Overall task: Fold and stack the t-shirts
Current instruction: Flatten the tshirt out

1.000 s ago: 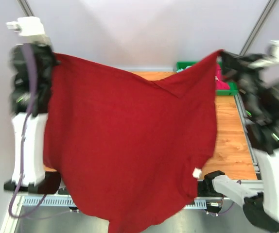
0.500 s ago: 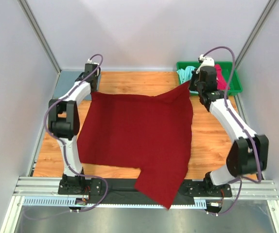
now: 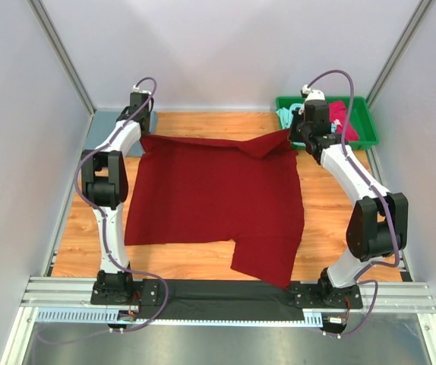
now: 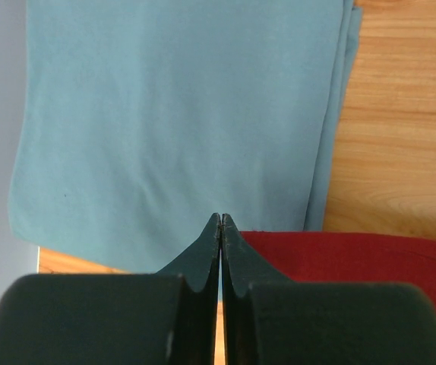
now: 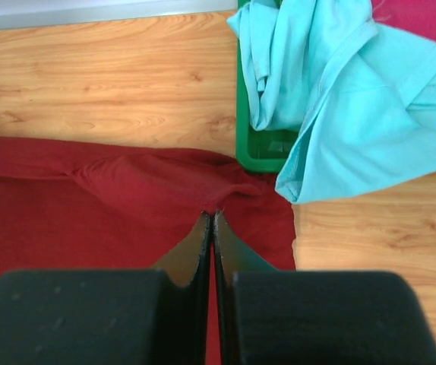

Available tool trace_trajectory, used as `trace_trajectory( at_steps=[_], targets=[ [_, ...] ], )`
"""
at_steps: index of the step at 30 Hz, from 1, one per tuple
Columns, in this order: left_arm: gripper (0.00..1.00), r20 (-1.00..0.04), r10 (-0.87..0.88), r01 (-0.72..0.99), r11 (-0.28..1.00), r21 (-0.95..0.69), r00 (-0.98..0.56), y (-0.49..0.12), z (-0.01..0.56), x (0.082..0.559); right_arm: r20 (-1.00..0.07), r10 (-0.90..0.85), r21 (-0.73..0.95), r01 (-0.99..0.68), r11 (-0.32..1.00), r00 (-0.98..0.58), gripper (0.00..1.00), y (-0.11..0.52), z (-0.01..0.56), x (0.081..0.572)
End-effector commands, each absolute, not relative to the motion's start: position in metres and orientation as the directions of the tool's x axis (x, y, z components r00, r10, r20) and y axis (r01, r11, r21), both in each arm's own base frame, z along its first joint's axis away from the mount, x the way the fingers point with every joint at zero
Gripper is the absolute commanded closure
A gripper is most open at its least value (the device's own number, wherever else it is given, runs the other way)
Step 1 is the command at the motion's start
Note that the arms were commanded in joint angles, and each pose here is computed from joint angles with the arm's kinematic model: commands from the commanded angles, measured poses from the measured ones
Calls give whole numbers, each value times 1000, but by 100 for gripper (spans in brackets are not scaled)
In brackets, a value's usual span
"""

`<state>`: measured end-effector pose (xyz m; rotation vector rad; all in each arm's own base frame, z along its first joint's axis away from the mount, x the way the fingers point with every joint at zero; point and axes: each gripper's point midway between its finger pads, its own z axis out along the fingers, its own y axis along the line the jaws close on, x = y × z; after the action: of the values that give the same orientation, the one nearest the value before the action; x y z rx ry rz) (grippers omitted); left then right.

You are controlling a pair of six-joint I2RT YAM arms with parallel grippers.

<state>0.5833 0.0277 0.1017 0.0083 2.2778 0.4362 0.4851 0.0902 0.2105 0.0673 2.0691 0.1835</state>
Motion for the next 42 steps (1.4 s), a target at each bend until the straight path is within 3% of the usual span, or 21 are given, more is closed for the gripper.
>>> trace_trajectory(
  at_steps=[1,7,17,22,28,31,37,42],
  targets=[
    [100,-744,94,-171,947,272,-662,29,124,573,-879,168,182,12,983,-446,100,80,245,478],
    [100,-662,-59,-241,952,187,-747,23,119,526,-808,237,224,91,970,-540,100,68,232,455],
    [100,-553,-97,-237,953,187,-828,21,121,466,-723,314,284,149,947,-616,100,59,223,411],
    [100,-647,-138,-287,949,131,-750,20,171,467,-782,381,355,150,923,-494,100,51,276,418],
    [100,-835,-206,-330,944,-32,-510,17,317,466,-849,424,451,-14,893,-316,100,66,383,395],
    [100,-917,-220,-300,947,-118,-333,15,401,445,-878,448,471,-143,870,-168,100,71,461,352],
    [100,-972,-228,-227,946,-234,52,21,543,351,-876,480,439,-329,836,51,100,78,560,263],
    [100,-908,-194,-94,965,-245,370,20,627,225,-831,476,336,-423,842,286,100,63,619,154]
  ],
)
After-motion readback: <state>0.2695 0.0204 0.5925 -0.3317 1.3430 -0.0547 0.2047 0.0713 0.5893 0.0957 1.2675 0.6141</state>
